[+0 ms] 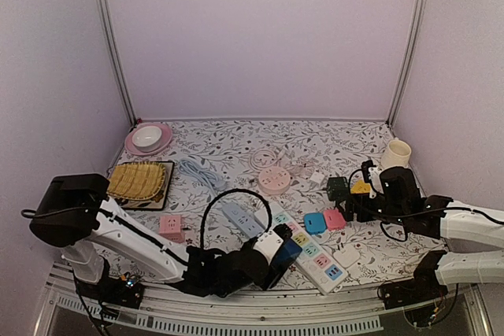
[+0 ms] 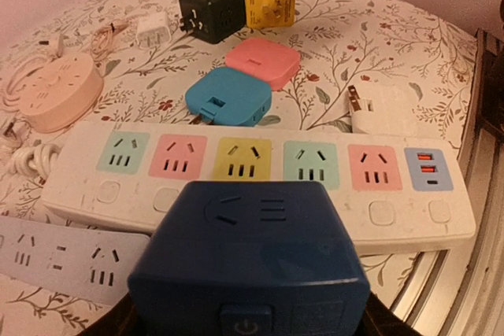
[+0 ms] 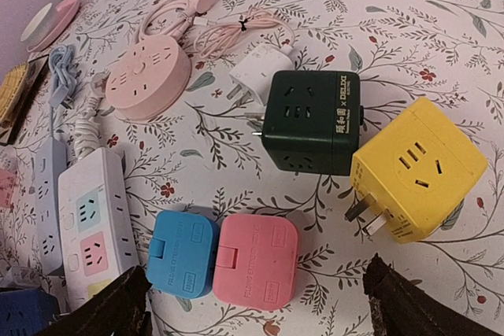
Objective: Pull the plug off the socket
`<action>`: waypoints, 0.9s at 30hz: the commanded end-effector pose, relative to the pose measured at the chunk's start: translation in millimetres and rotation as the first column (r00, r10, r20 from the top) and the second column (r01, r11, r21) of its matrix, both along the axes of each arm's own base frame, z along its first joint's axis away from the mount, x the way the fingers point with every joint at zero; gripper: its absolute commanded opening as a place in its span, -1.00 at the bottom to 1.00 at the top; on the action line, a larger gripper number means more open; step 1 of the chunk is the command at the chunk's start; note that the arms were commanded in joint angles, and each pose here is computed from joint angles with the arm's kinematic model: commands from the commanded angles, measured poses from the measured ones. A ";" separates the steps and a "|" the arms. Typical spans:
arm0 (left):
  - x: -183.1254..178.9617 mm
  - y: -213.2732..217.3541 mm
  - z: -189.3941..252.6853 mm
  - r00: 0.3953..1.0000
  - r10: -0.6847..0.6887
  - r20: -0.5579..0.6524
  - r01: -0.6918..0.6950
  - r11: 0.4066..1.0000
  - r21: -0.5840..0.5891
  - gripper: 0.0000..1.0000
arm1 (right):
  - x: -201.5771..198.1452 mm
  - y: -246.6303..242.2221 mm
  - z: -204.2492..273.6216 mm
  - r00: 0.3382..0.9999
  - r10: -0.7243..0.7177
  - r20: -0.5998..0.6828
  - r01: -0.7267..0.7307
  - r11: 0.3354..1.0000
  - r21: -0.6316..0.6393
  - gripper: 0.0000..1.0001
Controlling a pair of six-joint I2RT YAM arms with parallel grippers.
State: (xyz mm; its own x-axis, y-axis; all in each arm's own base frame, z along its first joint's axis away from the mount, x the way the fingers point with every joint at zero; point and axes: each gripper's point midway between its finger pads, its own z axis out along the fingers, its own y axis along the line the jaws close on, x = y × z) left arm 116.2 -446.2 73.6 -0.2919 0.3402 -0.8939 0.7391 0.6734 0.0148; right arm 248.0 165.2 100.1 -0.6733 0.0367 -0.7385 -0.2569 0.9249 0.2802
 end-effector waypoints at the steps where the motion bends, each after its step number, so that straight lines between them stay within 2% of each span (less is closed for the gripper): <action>1: -0.6 26.2 -14.6 0.997 0.058 -0.042 -0.055 0.997 0.057 -0.34 | 3.3 -1.5 4.9 0.999 -0.016 0.035 0.016 1.000 0.014 0.92; 5: -0.8 31.9 -18.2 0.996 0.065 -0.056 -0.062 0.997 0.052 -0.26 | 3.4 -1.4 4.1 0.999 -0.016 0.034 0.016 1.000 0.013 0.92; 10: -1.4 30.1 -22.4 0.997 0.049 -0.058 -0.046 0.998 0.049 -0.06 | 4.1 -1.6 3.9 0.999 -0.018 0.035 0.018 1.000 0.014 0.92; 16: -3.1 26.4 -24.2 0.998 0.033 -0.058 -0.030 0.999 0.045 0.31 | 4.0 -0.7 4.0 0.999 -0.015 0.036 0.014 1.000 0.015 0.93; 20: -3.7 31.2 -21.3 0.998 0.026 -0.057 -0.025 1.000 0.019 0.45 | 4.4 -0.5 3.8 0.999 -0.015 0.036 0.015 1.000 0.014 0.93; 21: -3.8 32.6 -18.4 0.998 0.026 -0.057 -0.025 1.000 0.004 0.58 | 4.3 -0.6 3.3 0.999 -0.015 0.035 0.014 1.000 0.013 0.93; 27: -3.7 49.4 -4.9 0.999 0.023 -0.047 -0.027 0.996 -0.086 0.65 | 4.5 -0.5 3.5 0.999 -0.013 0.035 0.013 1.000 0.012 0.93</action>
State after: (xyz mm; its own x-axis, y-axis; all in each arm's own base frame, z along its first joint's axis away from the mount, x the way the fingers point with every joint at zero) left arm 113.6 -402.2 48.2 -0.3522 0.3455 -0.8698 0.7185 0.6954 -0.0146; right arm 249.3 165.7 101.2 -0.6623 0.0451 -0.7479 -0.2594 0.9227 0.2853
